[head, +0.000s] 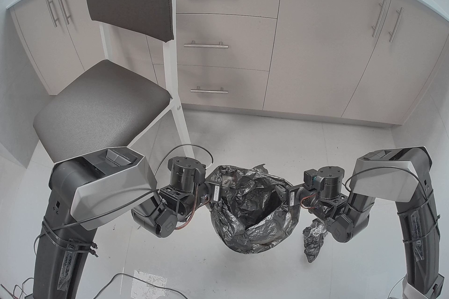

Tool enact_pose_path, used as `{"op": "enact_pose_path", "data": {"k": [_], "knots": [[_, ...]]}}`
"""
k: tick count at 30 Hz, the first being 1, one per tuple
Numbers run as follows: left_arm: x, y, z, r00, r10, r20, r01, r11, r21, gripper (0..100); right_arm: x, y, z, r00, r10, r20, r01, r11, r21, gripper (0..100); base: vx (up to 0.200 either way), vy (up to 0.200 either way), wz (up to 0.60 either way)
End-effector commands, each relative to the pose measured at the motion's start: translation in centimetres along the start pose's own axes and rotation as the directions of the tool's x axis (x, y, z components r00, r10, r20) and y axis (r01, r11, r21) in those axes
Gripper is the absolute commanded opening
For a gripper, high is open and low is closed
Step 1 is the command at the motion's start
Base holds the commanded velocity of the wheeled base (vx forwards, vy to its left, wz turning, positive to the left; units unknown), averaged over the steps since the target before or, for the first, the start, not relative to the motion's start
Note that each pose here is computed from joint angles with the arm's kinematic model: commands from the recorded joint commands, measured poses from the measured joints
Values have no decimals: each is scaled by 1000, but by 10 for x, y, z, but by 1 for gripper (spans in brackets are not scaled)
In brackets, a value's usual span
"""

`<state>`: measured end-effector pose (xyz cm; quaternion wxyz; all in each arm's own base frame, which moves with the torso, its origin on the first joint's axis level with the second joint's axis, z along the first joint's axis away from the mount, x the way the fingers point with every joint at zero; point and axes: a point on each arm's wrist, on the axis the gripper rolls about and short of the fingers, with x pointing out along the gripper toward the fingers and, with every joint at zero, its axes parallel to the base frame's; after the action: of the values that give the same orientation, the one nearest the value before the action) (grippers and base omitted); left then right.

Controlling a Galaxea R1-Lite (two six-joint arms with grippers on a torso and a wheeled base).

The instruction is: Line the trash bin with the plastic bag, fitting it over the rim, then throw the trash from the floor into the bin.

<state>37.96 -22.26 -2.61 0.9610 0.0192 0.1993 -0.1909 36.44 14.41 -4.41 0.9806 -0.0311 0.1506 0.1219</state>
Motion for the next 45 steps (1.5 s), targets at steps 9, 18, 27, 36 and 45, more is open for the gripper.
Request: {"op": "enact_pose_path", "data": {"k": [9,18,27,36,45], "knots": [[-6,1,-13,977,212,6,-212,975,60,100,2,2,-5,1000,3,-8,-3,1000,-3,100,0,0,0],[5,9,-28,941,336,26,-336,929,153,100,8,3,-9,1000,4,-8,-4,1000,-3,100,0,0,0],[18,16,-39,936,352,17,-349,919,186,100,11,3,-9,1000,3,-2,-3,1000,-3,100,0,0,0],[17,17,-42,936,353,3,-347,918,193,100,12,4,-7,1000,4,4,-4,1000,-5,100,0,0,0],[19,13,-38,940,340,25,-339,925,171,100,-1,33,5,997,79,6,-79,996,-34,100,0,0,0]]}}
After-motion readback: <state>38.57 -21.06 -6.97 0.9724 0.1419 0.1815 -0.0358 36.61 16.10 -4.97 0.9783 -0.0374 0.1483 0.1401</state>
